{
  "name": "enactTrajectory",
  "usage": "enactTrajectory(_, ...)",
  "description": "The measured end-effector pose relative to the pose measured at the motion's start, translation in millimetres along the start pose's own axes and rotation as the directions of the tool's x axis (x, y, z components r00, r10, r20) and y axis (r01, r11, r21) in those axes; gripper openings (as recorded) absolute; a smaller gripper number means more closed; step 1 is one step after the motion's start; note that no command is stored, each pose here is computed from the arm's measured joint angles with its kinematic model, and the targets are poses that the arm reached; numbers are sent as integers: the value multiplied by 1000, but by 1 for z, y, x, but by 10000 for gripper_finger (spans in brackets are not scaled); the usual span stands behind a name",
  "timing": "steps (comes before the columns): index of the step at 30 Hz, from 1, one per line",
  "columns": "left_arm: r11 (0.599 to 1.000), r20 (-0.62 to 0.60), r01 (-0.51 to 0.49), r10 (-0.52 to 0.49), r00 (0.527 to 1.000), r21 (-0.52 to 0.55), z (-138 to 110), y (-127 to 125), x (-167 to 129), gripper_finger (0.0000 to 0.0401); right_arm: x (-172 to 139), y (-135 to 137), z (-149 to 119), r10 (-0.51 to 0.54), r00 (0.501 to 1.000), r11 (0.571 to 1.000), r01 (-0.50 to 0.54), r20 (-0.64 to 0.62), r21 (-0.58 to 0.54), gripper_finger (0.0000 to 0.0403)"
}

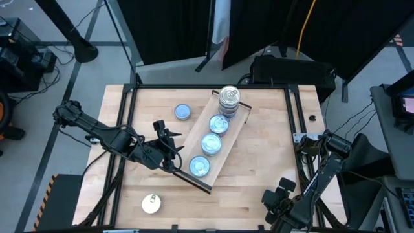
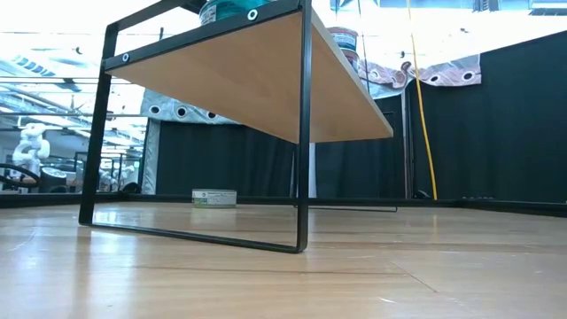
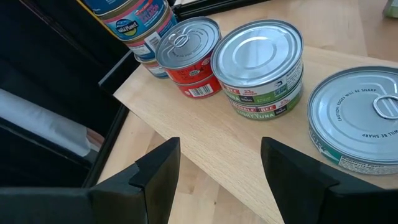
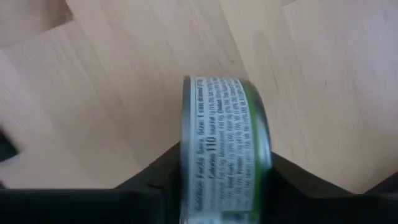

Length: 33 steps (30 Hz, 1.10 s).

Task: Stack canned seafood by type on shelf
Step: Stack the green tuna can on top of the green tuna can on the shelf

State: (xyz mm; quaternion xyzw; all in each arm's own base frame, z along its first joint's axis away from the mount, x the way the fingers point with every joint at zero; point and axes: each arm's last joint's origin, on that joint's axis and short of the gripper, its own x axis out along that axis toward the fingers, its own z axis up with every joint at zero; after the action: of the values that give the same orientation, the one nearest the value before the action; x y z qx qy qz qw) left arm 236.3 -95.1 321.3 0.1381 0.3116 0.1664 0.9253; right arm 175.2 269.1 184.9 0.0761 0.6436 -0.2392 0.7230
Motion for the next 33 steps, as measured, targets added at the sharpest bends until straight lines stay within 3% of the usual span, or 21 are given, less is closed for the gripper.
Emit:
enactTrajectory(3,1000,0,0,0,1000,0,0,0,0,226,-8,-4,1,28,1000,999,-28,2,21,124)
enactTrajectory(7,1000,0,0,0,1000,5,0,0,0,226,-21,-11,4,75,997,994,-77,34,76,122)
enactTrajectory(10,1000,2,-9,9,1000,19,0,0,0,226,-34,-18,8,124,984,981,-141,125,136,127)
enactTrajectory(13,1000,3,-16,16,1000,21,0,0,0,226,-48,-25,16,178,941,954,-236,288,183,138)
enactTrajectory(18,999,8,-43,42,999,28,0,1,0,226,-74,-41,37,189,775,899,-384,603,211,128)
enactTrajectory(22,997,19,-66,65,998,43,1,2,0,226,-90,-55,58,101,608,863,-447,788,234,127)
enactTrajectory(26,991,43,-132,131,991,29,6,5,-3,226,-101,-64,82,-42,446,842,-466,894,272,139)
enactTrajectory(29,979,50,-201,200,978,25,9,9,-6,226,-105,-68,102,-132,385,850,-430,914,303,139)
enactTrajectory(33,969,52,-244,242,969,31,9,12,-8,226,-115,-84,127,-209,359,869,-359,910,341,132)
